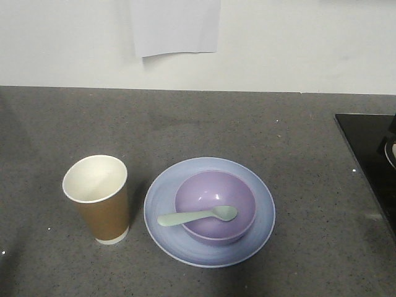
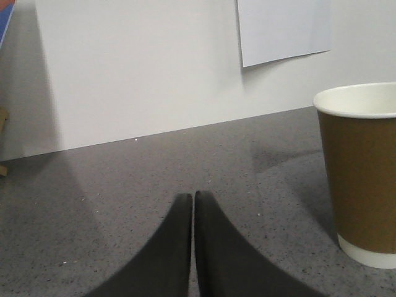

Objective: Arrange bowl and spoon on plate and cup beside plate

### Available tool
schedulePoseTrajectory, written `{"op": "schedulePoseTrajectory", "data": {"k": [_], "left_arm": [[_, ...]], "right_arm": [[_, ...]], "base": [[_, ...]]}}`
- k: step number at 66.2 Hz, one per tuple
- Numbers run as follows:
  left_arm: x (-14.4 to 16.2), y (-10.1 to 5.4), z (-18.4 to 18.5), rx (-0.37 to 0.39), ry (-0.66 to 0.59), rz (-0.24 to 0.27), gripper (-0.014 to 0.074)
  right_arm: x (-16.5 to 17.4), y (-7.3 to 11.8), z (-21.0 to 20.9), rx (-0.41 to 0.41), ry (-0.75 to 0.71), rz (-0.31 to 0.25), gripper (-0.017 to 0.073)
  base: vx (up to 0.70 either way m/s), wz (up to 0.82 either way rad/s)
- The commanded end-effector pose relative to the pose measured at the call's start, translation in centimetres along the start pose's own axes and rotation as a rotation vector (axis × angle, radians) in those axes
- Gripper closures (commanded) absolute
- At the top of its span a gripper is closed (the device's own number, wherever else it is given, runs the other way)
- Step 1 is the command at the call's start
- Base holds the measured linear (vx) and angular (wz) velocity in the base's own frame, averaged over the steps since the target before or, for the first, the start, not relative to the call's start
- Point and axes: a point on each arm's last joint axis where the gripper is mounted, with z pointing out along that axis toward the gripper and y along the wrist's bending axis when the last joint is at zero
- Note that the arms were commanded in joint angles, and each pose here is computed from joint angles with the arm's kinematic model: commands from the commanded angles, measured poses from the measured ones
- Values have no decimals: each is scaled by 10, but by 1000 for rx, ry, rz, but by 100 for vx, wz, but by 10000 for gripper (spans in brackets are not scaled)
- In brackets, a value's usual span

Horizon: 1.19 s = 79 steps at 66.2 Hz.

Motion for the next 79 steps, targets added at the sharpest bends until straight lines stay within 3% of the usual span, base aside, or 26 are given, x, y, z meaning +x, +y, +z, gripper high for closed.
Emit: {"op": "schedulePoseTrajectory", "data": {"k": [1, 15, 79], "left_arm": [[-10, 3, -1, -27, -87, -12, 601], [-10, 2, -1, -22, -88, -83, 601], [-10, 2, -1, -22, -87, -80, 601]], "right_arm": [[-13, -2, -2, 19, -84, -3, 562], [-13, -2, -2, 19, -84, -3, 562], [-13, -2, -2, 17, -86, 0, 562]], "base": [[0, 0], [0, 0], [0, 0]]}}
